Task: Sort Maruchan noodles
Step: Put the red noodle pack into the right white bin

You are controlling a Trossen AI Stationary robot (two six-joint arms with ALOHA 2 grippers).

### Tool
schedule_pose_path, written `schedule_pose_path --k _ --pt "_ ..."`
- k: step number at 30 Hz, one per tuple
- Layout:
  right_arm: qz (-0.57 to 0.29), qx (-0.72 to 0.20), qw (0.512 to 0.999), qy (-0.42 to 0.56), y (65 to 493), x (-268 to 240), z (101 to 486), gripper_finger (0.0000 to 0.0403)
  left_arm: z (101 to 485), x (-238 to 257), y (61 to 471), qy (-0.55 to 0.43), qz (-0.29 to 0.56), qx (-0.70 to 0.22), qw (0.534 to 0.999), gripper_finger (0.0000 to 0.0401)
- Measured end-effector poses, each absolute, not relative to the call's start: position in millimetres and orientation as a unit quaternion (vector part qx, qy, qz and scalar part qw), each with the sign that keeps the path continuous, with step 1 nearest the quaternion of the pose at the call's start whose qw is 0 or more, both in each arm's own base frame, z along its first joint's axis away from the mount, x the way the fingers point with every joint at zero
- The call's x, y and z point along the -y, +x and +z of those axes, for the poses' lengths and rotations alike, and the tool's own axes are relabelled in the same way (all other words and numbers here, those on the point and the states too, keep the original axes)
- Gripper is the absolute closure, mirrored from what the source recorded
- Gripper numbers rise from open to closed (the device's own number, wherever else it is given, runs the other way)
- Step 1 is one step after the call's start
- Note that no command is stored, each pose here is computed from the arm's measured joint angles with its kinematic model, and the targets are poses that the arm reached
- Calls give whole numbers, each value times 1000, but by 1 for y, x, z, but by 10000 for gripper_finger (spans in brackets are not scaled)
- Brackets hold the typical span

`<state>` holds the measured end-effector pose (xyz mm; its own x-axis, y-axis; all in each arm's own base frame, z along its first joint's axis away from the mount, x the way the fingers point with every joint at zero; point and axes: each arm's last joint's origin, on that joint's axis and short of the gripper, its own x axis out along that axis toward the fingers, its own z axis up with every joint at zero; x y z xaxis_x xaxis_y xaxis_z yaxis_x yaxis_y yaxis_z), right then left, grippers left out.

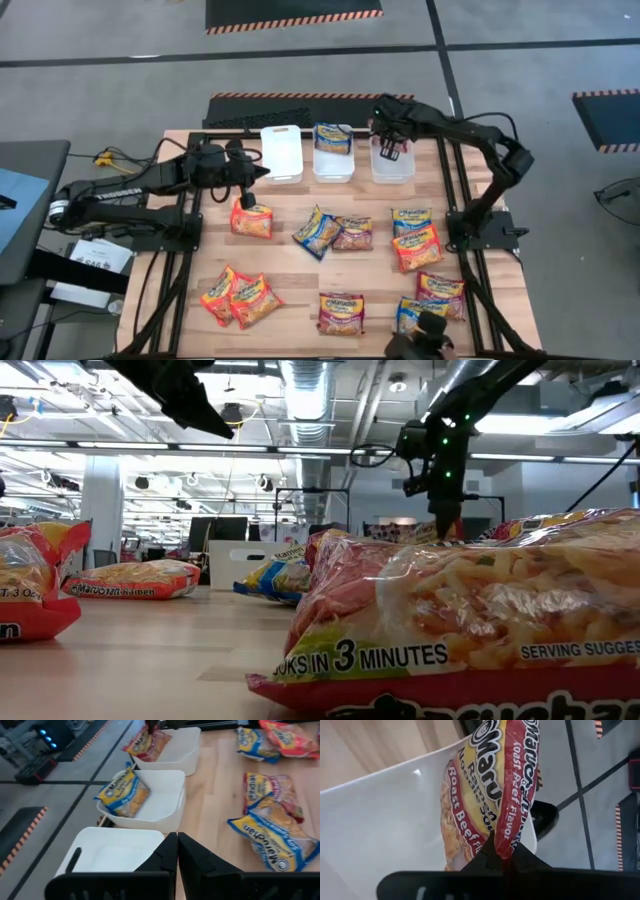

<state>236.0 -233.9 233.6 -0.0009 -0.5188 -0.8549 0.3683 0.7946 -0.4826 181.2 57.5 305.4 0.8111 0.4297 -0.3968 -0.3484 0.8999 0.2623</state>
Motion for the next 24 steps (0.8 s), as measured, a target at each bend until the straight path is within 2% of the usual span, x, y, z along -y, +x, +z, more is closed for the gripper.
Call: schedule_pose_path --k 6,19,24 --pt "-315 -651 687 -65 240 239 220 375 305 -64 179 85 223 -231 943 401" --pt "-338 -659 665 -94 242 243 217 258 305 -67 178 83 229 -232 942 401" --pt "-355 -673 639 -115 243 241 217 221 305 -67 178 83 229 -233 941 401"
